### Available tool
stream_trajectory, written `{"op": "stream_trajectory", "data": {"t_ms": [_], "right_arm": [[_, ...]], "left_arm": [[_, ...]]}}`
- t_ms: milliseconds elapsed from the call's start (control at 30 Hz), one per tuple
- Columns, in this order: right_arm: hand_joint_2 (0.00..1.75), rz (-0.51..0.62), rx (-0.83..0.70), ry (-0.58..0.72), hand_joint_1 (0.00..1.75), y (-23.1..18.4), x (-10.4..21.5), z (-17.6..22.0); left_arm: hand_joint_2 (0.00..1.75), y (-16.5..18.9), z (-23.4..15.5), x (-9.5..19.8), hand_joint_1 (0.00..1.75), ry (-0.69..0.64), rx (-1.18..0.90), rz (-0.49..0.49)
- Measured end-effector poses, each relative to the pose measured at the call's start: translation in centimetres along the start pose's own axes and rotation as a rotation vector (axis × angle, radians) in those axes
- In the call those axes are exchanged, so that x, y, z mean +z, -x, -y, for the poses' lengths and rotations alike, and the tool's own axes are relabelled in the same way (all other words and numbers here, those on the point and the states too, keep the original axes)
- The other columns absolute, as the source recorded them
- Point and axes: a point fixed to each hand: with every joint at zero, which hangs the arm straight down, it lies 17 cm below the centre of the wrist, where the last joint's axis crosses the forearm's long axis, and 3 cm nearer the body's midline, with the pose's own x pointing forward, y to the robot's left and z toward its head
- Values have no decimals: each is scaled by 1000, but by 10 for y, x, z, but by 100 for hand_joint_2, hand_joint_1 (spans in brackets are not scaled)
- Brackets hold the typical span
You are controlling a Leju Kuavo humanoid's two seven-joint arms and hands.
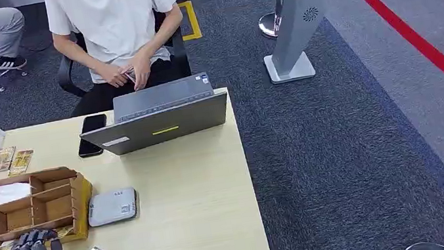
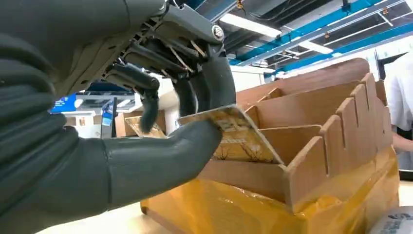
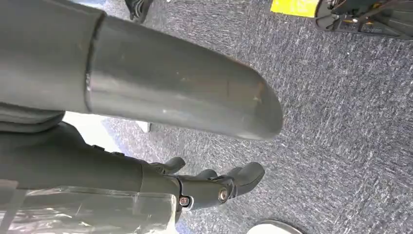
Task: Pass the card to the sensor for recognition and then transmit it.
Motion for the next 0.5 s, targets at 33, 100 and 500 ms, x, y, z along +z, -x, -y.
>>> {"op": "stream_trajectory", "data": {"t_ms": [33,100,500], "right_arm": [[0,0,0,0,0,0,0,0],[0,-1,-2,0,0,0,0,0],[0,-3,-4,1,0,1,0,0]], "left_arm": [[175,0,0,0,175,-1,4,-3],[175,1,0,-1,175,-1,5,-9],[175,6,0,-2,175,-4,21,-38]]}}
